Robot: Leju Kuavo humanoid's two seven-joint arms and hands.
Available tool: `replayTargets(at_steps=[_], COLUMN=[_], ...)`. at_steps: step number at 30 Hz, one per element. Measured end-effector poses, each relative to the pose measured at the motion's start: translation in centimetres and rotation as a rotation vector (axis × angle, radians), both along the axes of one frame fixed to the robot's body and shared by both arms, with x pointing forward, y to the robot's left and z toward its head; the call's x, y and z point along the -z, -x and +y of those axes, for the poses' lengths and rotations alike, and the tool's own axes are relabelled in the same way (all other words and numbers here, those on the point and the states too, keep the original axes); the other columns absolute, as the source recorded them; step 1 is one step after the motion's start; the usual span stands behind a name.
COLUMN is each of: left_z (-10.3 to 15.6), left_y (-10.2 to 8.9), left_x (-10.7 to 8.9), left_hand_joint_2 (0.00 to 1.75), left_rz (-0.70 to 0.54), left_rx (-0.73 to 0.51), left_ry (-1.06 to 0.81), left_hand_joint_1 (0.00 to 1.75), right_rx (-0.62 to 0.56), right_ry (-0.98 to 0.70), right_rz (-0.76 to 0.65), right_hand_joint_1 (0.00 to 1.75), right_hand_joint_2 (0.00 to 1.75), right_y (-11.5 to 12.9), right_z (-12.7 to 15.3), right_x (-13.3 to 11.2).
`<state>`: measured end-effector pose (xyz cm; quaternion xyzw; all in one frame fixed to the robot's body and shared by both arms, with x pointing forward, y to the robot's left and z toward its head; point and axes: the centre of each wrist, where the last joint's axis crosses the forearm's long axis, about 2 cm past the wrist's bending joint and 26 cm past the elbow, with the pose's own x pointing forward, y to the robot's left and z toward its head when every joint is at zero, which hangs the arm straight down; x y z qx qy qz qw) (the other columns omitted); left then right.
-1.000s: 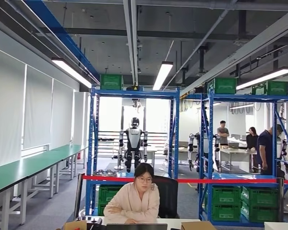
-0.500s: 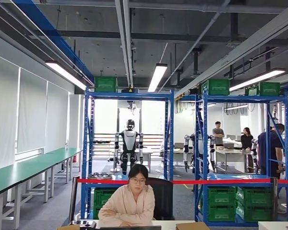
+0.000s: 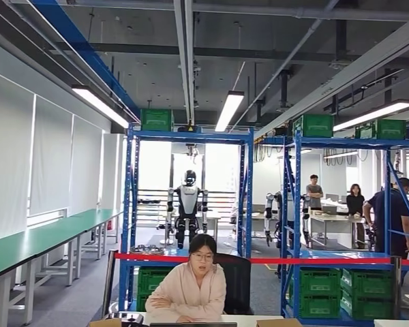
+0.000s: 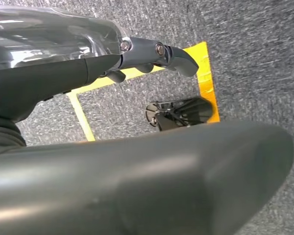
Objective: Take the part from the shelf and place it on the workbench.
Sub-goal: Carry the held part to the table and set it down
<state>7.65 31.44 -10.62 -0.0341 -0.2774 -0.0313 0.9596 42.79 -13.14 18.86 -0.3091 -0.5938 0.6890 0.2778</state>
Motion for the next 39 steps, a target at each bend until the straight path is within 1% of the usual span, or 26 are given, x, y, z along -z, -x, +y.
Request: replayTargets(at_steps=[4,7,9,11,12,14,17,19,21,24,27,30,34,37,39], left_z=[-0.1,-0.1,-0.1,-0.1,-0.1,-0.1,-0.1,-0.1,-0.1,0.0,0.1,0.2,0.5,0.7,0.9], left_y=[0.0,0.0,0.1,0.2,0.2,0.3,0.4,0.8,1.0,1.2,1.5,1.6,1.9,2.0,2.1], left_x=[0.0,0.0,0.0,0.0,0.0,0.0,0.1,0.1,0.2,0.2,0.2,0.2,0.3,0.3,0.3], left_hand_joint_2=[0.0,0.0,0.0,0.0,0.0,0.0,0.0,0.0,0.0,0.0,0.0,0.0,0.0,0.0,0.0], left_rz=[0.001,0.001,0.002,0.003,0.003,0.003,0.004,0.007,0.009,0.01,0.015,0.015,0.012,0.008,0.009], left_rx=[0.0,0.001,-0.001,-0.005,-0.007,-0.013,-0.023,-0.031,-0.037,-0.046,-0.057,-0.064,-0.075,-0.081,-0.084], left_ry=[0.003,0.004,0.004,0.005,0.007,0.011,0.019,0.023,0.023,0.017,0.012,0.009,0.003,-0.006,-0.012], left_hand_joint_1=[0.0,0.0,0.0,0.0,0.0,0.0,0.0,0.0,0.0,0.0,0.0,0.0,0.0,0.0,0.0], right_rx=[-0.034,-0.07,-0.094,-0.132,-0.161,-0.235,-0.354,-0.458,-0.583,-0.77,-0.924,-1.024,-1.076,-1.098,-1.103], right_ry=[-0.013,-0.045,-0.086,-0.183,-0.277,-0.557,-1.003,-1.252,-1.446,-1.617,-1.672,-1.657,-1.632,-1.625,-1.628], right_rz=[0.027,0.036,0.041,0.056,0.072,0.122,0.212,0.257,0.26,0.232,0.181,0.116,0.081,0.079,0.094], right_hand_joint_1=[0.0,0.0,0.0,0.0,0.0,0.0,0.0,0.0,0.0,0.0,0.0,0.0,0.0,0.0,0.0], right_hand_joint_2=[0.0,0.0,0.0,0.0,0.0,0.0,0.0,0.0,0.0,0.0,0.0,0.0,0.0,0.0,0.0], right_y=[-0.3,-0.7,-0.8,-0.7,-0.4,0.6,2.9,4.7,6.2,8.4,10.9,12.9,14.8,15.5,15.9], right_z=[-0.2,-0.3,-0.6,-0.8,-0.8,-0.7,-0.8,-1.7,-3.1,-5.6,-7.6,-8.7,-9.4,-9.5,-9.6], right_x=[-0.5,-1.4,-1.6,-1.7,-1.8,-2.1,-3.4,-4.6,-6.3,-7.9,-8.9,-10.0,-10.5,-10.6,-10.3])
